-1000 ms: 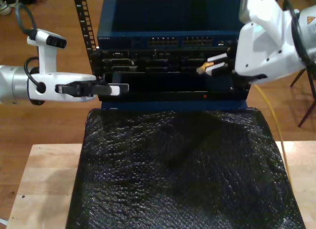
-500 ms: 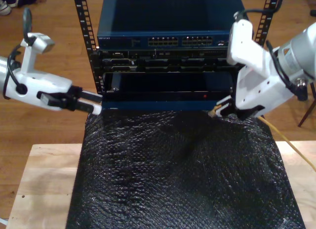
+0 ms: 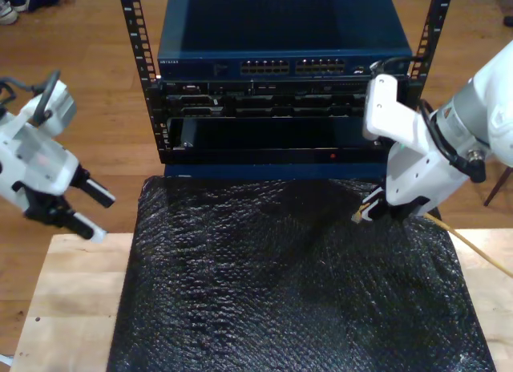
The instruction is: Grab the cable and plug it in
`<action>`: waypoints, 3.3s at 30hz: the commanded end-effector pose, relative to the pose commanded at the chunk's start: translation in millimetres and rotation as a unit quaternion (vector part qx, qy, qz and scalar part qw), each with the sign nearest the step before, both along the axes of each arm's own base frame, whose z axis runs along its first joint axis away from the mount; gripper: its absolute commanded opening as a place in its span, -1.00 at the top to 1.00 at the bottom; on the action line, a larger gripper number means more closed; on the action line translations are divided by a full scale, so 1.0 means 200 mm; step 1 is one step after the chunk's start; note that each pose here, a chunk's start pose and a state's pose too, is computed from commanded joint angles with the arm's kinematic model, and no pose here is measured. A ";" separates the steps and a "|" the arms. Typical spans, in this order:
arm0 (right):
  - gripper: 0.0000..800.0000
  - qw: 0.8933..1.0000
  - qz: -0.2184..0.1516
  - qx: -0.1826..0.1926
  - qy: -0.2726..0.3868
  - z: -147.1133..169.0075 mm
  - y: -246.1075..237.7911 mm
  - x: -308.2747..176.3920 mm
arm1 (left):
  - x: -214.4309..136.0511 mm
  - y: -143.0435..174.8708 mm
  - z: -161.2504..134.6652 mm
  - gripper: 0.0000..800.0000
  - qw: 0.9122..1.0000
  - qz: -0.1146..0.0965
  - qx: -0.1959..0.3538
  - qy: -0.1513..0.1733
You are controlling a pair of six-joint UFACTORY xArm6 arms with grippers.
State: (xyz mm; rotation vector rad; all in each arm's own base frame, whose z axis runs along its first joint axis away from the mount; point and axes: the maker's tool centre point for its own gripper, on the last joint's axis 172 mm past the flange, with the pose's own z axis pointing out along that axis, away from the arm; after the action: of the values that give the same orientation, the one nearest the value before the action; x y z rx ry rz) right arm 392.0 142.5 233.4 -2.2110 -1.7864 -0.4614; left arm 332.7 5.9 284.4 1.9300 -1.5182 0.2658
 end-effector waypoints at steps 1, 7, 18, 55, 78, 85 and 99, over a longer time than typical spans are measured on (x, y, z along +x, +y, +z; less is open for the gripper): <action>1.00 1.000 0.000 0.000 0.002 -0.01 0.00 0.00 | -0.02 0.02 0.00 -0.99 1.000 -0.007 0.008 -0.002; 1.00 1.000 0.001 -0.001 0.008 -0.03 0.00 -0.02 | -0.11 0.19 -0.02 -0.99 0.997 -0.057 0.038 -0.026; 1.00 1.000 0.000 -0.001 0.011 -0.04 0.00 -0.02 | -0.44 0.65 -0.16 -0.99 0.995 -0.082 0.045 -0.040; 1.00 0.999 -0.001 -0.004 0.037 -0.16 -0.01 -0.09 | -1.50 0.52 -0.71 -0.99 0.986 -0.138 -0.055 -0.080; 1.00 0.999 -0.001 -0.004 0.037 -0.16 -0.01 -0.09 | -1.61 0.55 -0.91 -1.00 0.987 -0.123 -0.002 -0.107; 1.00 0.999 -0.001 -0.004 0.037 -0.16 -0.01 -0.09 | -1.66 0.61 -0.96 -1.00 0.985 -0.110 0.024 -0.133; 1.00 0.999 0.000 -0.004 0.035 -0.15 -0.01 -0.09 | -1.60 0.57 -1.07 -1.00 0.971 -0.126 0.032 -0.201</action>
State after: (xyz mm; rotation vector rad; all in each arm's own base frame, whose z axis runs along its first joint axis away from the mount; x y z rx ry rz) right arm 374.7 140.3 203.2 -2.2043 -1.7571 -0.3724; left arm 11.9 120.9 69.6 1.7762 -2.0382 0.5244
